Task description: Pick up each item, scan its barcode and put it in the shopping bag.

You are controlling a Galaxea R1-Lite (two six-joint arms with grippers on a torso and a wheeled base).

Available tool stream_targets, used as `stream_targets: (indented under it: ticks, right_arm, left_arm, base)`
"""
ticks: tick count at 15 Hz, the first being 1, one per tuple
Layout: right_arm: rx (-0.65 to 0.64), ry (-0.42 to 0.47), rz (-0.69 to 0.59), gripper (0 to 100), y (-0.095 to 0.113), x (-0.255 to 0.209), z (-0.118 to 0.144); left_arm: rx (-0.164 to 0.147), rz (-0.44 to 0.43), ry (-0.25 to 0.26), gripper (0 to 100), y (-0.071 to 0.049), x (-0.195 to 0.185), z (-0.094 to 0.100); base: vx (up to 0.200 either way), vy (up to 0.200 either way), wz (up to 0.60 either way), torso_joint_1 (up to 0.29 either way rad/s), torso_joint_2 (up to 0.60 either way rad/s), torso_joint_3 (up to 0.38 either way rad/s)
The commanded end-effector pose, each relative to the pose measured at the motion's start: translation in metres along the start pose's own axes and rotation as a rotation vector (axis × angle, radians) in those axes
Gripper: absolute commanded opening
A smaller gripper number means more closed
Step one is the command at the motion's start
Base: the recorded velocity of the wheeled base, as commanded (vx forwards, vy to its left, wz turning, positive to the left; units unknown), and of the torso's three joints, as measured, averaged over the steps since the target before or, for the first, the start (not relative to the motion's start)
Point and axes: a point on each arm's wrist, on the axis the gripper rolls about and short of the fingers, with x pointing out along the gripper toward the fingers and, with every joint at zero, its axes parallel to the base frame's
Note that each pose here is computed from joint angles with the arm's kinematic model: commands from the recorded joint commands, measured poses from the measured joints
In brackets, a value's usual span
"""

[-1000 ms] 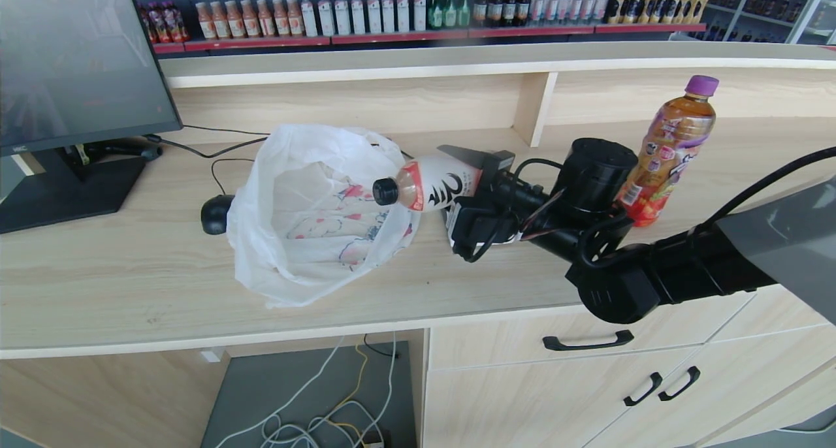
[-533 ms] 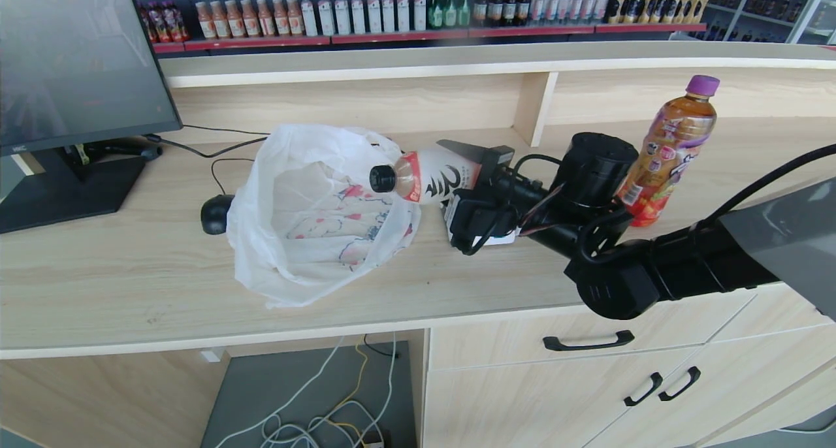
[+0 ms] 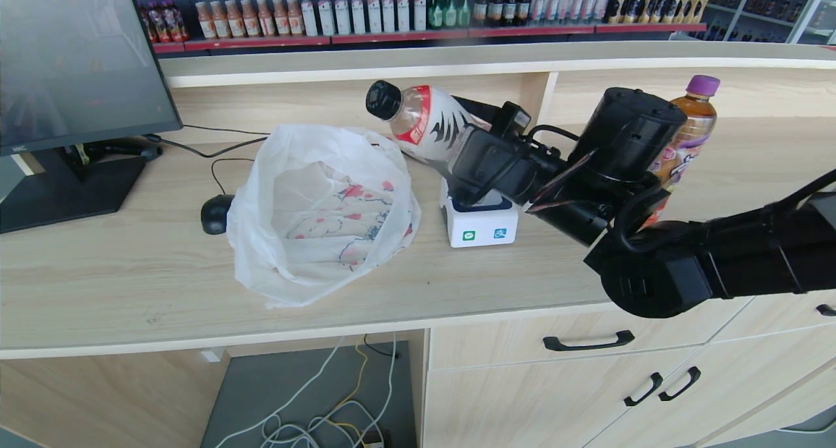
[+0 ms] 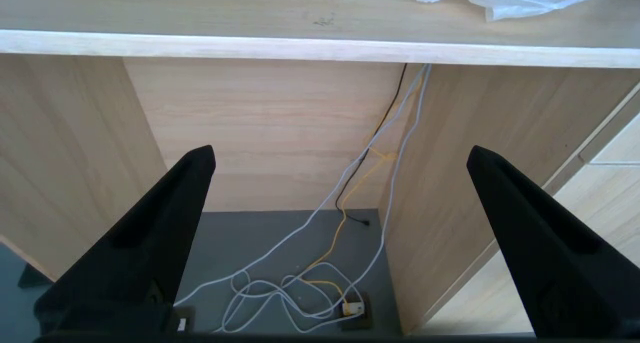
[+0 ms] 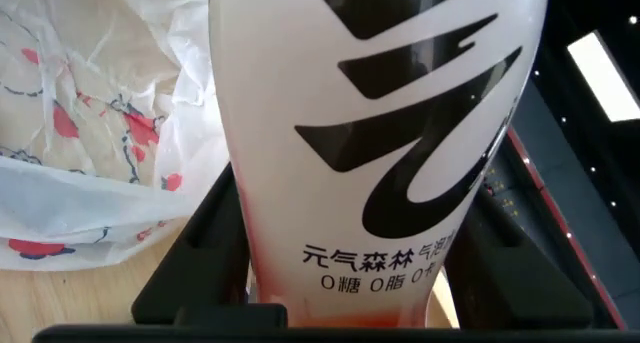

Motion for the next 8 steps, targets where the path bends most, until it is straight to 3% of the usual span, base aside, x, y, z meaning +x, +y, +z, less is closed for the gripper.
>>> stream_targets:
  ticks: [1,5,6,8]
  right_arm:
    - [0.058,-0.024,-0.052,0,-0.019,-0.006,0.020]
    - [0.251,-0.040,-0.120,0,-0.033,-0.012,0.028]
    - [0.342,-0.044,-0.187,0,-0.036,-0.016,0.035]
    - [0.432,-0.014,-0.224,0,-0.034,-0.022,0.034]
  left_arm:
    - [0.000,0.000,-0.001,100,0.000,0.000,0.000]
    - [0.000,0.000,-0.001,100,0.000,0.000,0.000]
    - [0.000,0.000,-0.001,100,0.000,0.000,0.000]
    - [0.000,0.000,-0.001,100,0.000,0.000,0.000]
  base:
    - [0.000,0.000,0.00,0.000,0.00,0.000]
    - [0.000,0.000,0.00,0.000,0.00,0.000]
    - [0.000,0.000,0.00,0.000,0.00,0.000]
    - [0.000,0.000,0.00,0.000,0.00,0.000]
